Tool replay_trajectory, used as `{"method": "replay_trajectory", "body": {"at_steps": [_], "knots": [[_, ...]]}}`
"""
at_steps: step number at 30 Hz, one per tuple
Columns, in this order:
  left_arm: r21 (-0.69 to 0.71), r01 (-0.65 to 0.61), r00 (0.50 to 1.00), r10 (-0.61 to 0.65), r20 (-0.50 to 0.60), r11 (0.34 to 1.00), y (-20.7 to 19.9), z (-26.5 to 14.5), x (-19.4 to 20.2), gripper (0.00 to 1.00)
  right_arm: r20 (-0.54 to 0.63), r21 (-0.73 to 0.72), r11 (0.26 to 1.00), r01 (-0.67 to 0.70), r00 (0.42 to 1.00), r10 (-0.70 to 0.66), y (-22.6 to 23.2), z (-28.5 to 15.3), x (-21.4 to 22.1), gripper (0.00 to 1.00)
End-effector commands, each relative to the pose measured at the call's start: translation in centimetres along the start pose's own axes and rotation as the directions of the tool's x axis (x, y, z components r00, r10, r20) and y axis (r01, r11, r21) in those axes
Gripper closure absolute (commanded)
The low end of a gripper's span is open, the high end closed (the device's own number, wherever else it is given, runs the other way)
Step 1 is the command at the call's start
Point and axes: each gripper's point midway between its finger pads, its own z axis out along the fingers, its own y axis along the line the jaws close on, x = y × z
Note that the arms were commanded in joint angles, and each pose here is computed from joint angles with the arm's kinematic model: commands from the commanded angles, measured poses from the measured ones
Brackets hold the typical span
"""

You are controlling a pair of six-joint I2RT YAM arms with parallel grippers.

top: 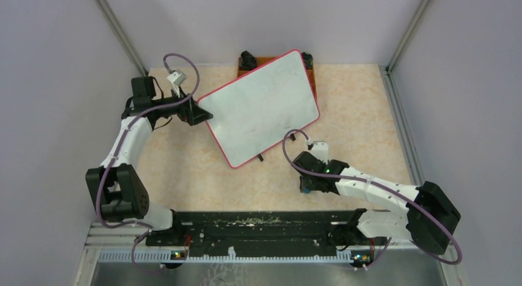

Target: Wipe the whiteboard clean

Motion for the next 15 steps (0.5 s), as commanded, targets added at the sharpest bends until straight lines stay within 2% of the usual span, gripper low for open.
{"method": "replay_trajectory", "body": {"at_steps": [1, 4, 7, 9, 11, 13, 15], "knots": [[-0.042, -0.073, 0.997, 0.075, 0.033, 0.996, -1.1, -1.6, -2.2, 0.00, 0.054, -0.030, 1.000, 0.001, 0.999, 0.001, 0.9, -0.5, -1.6, 0.56], [-0.093, -0.097, 0.994, 0.101, 0.042, 0.991, -1.3, -2.6, -2.8, 0.00, 0.046, -0.025, 1.000, 0.011, 0.999, -0.010, 0.9, -0.2, -1.2, 0.56], [-0.221, -0.127, 0.990, 0.138, 0.037, 0.967, -0.6, -4.1, -3.5, 0.00, 0.043, -0.009, 1.000, 0.016, 0.999, -0.016, 0.6, -0.1, -1.2, 0.56], [-0.367, -0.114, 0.991, 0.132, 0.024, 0.923, 0.8, -5.6, -3.5, 0.00, 0.049, 0.029, 0.999, 0.014, 0.999, -0.016, 0.1, -0.2, -1.5, 0.56], [-0.515, -0.108, 0.990, 0.140, 0.023, 0.850, 2.4, -7.7, -3.6, 0.00, 0.057, 0.046, 0.999, 0.023, 0.998, -0.026, -0.1, -0.3, -1.8, 0.55], [-0.585, -0.101, 0.988, 0.149, 0.033, 0.804, 3.0, -9.7, -3.5, 0.00, 0.041, -0.040, 0.999, 0.037, 0.999, -0.036, 1.4, -0.2, -1.7, 0.54], [-0.619, -0.084, 0.989, 0.144, 0.047, 0.781, 3.3, -11.3, -2.9, 0.00, 0.066, -0.011, 1.000, 0.023, 0.998, -0.023, 1.0, -0.2, -2.2, 0.54]]}}
